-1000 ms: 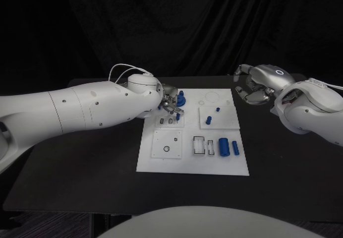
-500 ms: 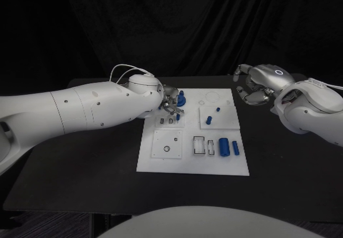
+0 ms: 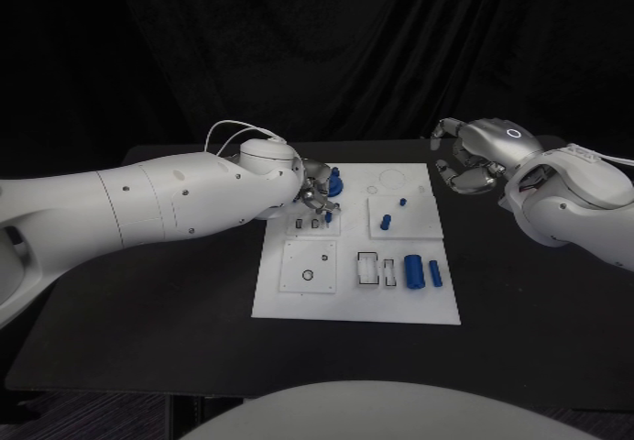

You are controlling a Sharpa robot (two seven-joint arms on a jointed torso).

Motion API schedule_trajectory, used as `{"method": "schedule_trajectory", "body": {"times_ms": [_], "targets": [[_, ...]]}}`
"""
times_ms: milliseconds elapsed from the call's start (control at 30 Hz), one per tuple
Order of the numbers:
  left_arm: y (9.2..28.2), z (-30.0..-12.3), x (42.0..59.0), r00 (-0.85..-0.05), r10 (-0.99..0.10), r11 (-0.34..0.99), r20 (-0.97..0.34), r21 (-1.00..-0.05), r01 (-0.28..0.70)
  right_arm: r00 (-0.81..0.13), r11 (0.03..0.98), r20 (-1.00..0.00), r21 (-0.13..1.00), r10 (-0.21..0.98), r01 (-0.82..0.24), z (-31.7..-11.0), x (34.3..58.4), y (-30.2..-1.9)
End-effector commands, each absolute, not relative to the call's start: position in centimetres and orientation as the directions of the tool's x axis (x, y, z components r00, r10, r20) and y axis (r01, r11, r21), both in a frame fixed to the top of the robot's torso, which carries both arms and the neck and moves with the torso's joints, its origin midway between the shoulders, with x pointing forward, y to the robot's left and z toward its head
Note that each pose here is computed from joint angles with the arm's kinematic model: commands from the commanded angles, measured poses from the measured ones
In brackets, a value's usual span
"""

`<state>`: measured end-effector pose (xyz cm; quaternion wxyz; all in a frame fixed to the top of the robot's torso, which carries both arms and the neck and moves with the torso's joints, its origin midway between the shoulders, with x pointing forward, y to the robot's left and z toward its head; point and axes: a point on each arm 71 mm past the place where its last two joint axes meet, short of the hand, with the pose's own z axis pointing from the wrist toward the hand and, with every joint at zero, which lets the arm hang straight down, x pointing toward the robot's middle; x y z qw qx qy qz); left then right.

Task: Assemble the parts on the task board

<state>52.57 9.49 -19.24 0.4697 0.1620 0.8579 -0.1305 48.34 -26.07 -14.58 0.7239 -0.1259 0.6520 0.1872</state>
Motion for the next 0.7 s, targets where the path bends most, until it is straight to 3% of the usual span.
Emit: {"method": "schedule_trajectory", "body": {"times_ms": [33,700], "targets": [[9.14,-19.37,52.42,-0.513,0.165,0.903,-0.843,-0.08,0.423,0.086,0.907,-0.991,0.058,0.102,-0.417,-14.65,48.39,-26.2],[9.1,-19.75,52.49,-0.524,0.173,0.903,-0.834,-0.078,0.422,0.089,0.894,-0.991,0.054,0.104,-0.444,-14.66,48.41,-25.95]]}}
